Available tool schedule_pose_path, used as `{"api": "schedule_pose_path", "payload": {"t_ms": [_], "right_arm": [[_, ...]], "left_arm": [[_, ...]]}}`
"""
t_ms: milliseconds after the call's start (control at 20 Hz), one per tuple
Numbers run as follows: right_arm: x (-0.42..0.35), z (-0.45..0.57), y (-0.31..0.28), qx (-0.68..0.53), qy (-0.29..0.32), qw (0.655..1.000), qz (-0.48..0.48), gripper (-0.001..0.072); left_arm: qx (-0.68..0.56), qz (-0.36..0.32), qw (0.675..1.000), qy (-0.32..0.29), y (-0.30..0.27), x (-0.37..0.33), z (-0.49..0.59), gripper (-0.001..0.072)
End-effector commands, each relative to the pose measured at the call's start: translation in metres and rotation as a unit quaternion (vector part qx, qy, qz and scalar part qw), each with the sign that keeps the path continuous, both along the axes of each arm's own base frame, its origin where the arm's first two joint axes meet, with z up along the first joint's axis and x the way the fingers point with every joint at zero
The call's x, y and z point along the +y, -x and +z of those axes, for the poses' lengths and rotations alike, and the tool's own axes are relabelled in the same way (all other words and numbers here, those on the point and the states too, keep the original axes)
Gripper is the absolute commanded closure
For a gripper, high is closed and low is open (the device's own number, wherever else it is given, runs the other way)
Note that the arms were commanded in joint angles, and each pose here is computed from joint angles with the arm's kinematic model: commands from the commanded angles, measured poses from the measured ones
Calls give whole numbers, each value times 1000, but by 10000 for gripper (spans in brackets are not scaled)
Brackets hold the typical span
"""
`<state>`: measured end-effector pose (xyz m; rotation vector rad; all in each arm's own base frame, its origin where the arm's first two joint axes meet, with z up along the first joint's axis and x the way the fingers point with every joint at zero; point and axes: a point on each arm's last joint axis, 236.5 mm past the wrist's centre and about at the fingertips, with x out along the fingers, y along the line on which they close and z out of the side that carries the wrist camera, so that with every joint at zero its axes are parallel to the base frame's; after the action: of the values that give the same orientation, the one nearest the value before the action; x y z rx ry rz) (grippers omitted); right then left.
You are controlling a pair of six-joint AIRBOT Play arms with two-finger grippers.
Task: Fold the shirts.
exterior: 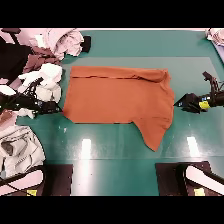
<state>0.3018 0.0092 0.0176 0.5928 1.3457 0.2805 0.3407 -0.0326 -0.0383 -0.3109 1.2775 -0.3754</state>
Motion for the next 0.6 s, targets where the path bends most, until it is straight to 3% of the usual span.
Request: {"api": "schedule_pose_path", "payload": {"t_ms": [0, 350, 400, 550], "right_arm": [[7, 2, 15, 4, -2, 1000, 4, 63], [17, 0, 36, 6, -3, 1000, -8, 63], [18, 0, 37, 5, -2, 1000, -7, 63], [19, 0, 41, 11, -5, 1000, -12, 63]], "left_arm": [[-9, -2, 1000, 7, -6, -1, -11, 146], [-21, -10, 999, 47, -15, -17, -15, 149], [-20, -18, 998, 53, -14, -20, -15, 198], [-6, -34, 998, 57, -9, -28, -23, 229]]}}
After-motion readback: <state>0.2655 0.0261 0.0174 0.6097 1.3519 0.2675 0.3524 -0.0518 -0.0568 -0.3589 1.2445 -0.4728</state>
